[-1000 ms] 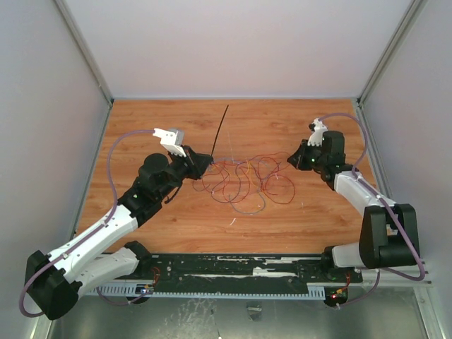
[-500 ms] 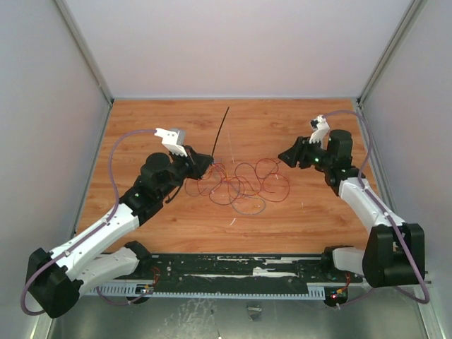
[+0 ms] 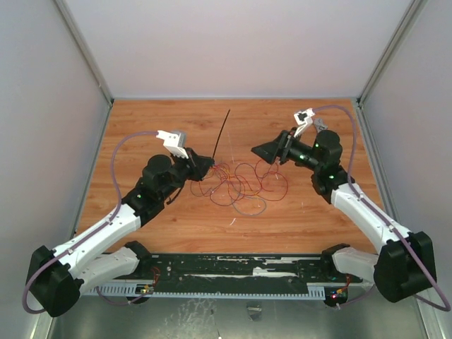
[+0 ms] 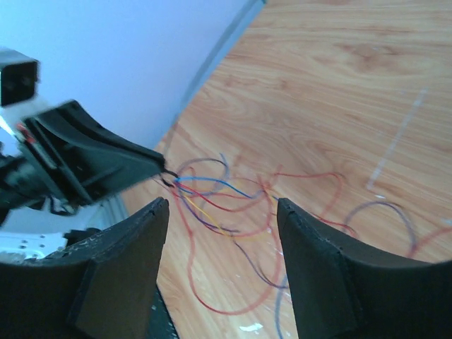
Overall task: Zip-tie the wires
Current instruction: Adjust the cable at the center of the board, then adjust the ribbon.
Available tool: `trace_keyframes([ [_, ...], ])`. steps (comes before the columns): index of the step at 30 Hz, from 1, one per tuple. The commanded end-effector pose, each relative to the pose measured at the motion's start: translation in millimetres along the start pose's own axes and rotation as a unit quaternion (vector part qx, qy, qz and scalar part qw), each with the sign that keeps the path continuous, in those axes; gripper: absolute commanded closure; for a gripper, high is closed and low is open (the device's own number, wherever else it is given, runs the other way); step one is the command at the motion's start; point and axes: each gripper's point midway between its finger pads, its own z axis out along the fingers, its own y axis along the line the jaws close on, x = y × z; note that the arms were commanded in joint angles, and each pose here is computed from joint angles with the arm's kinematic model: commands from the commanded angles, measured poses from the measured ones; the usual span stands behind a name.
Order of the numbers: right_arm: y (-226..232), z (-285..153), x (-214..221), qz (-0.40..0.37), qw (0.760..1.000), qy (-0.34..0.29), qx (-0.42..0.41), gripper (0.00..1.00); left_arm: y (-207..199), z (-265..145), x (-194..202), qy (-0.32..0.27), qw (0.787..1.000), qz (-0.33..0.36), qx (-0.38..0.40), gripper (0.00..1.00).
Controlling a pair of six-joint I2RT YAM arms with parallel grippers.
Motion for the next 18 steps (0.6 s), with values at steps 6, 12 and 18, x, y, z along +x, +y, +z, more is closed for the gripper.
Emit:
trace_keyframes([
  [6,46.1,56.4,-18.0,0.067,0.996,-0.019,-0.048,0.36,-5.7,-0.3,-2.0,-0.021,0.999,0.002,0.029,1.0],
  [12,56.4,86.0,-2.1,0.08,0.995,0.006,-0.057,0.36,-8.0,-0.9,-1.9,-0.024,0.999,0.002,0.037,1.0],
  [18,66.5,104.5,15.8,0.083,0.994,0.028,-0.063,0.47,-8.7,-0.8,-2.5,-0.026,0.999,-0.001,0.039,1.0],
])
